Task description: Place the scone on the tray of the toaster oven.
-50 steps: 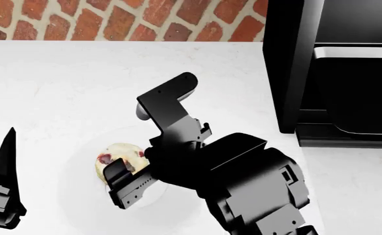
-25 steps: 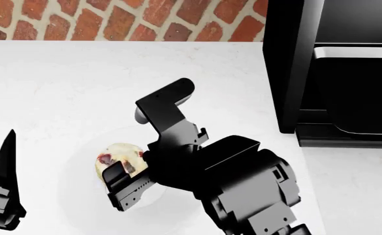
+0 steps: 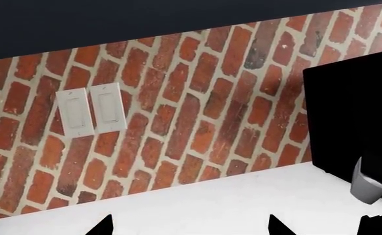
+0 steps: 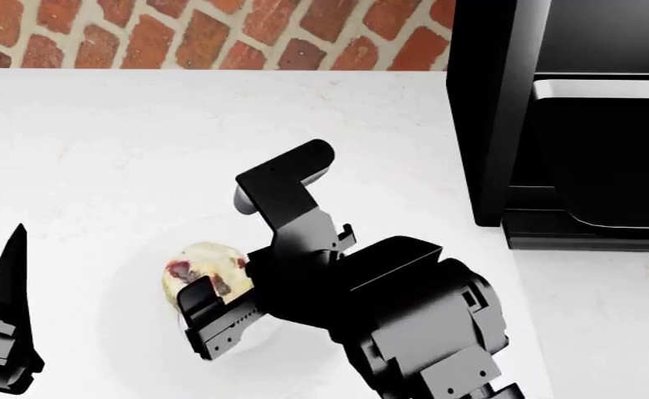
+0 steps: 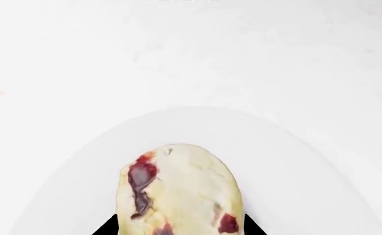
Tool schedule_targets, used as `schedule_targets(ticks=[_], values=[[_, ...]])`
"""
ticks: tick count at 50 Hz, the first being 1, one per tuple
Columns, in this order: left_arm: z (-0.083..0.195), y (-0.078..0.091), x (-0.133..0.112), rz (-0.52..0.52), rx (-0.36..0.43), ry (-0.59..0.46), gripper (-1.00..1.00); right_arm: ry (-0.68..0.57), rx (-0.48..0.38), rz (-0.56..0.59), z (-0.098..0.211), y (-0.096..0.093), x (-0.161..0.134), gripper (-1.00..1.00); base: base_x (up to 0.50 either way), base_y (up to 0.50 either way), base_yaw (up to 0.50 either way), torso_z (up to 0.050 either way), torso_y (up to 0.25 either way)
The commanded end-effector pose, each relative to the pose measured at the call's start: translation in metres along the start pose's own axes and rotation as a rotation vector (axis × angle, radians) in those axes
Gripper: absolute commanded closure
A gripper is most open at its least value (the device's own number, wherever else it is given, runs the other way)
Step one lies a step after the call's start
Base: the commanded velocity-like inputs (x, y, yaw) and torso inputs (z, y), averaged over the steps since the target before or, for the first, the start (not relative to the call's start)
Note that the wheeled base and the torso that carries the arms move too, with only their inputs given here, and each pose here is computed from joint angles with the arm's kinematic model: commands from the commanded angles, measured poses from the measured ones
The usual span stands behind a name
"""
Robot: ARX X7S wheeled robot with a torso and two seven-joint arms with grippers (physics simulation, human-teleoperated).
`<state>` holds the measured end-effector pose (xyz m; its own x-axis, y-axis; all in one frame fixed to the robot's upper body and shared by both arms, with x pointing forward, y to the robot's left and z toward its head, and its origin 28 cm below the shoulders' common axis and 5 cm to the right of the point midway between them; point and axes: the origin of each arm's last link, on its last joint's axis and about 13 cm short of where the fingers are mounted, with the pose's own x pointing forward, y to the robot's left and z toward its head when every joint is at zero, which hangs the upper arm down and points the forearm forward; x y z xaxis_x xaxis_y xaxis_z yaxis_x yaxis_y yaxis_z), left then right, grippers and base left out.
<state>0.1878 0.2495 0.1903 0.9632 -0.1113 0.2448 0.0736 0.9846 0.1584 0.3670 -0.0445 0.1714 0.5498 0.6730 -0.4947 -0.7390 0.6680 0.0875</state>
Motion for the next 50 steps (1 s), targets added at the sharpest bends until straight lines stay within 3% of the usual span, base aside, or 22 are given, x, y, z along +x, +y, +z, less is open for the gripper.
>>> schedule_targets(ticks=[1,11,28,50], values=[[0.000,0.000,0.000,0.001,0.000,0.001,-1.00,-0.012,0.020,0.030,-0.003,0.003,-0.002,1.00,0.00,0.00,0.00,0.000,0.000],[0.000,0.001,0.000,0.001,0.000,0.003,-1.00,-0.083,0.009,0.015,0.005,0.007,-0.020,1.00,0.00,0.00,0.00,0.000,0.000],[0.000,0.000,0.000,0.000,-0.004,-0.001,-1.00,-0.310,-0.071,-0.099,0.027,0.031,-0.104,1.00,0.00,0.00,0.00,0.000,0.000],[0.003,-0.002,0.005,-0.002,-0.025,-0.014,-1.00,-0.423,-0.073,-0.325,0.021,0.054,-0.197,1.00,0.00,0.00,0.00,0.000,0.000]])
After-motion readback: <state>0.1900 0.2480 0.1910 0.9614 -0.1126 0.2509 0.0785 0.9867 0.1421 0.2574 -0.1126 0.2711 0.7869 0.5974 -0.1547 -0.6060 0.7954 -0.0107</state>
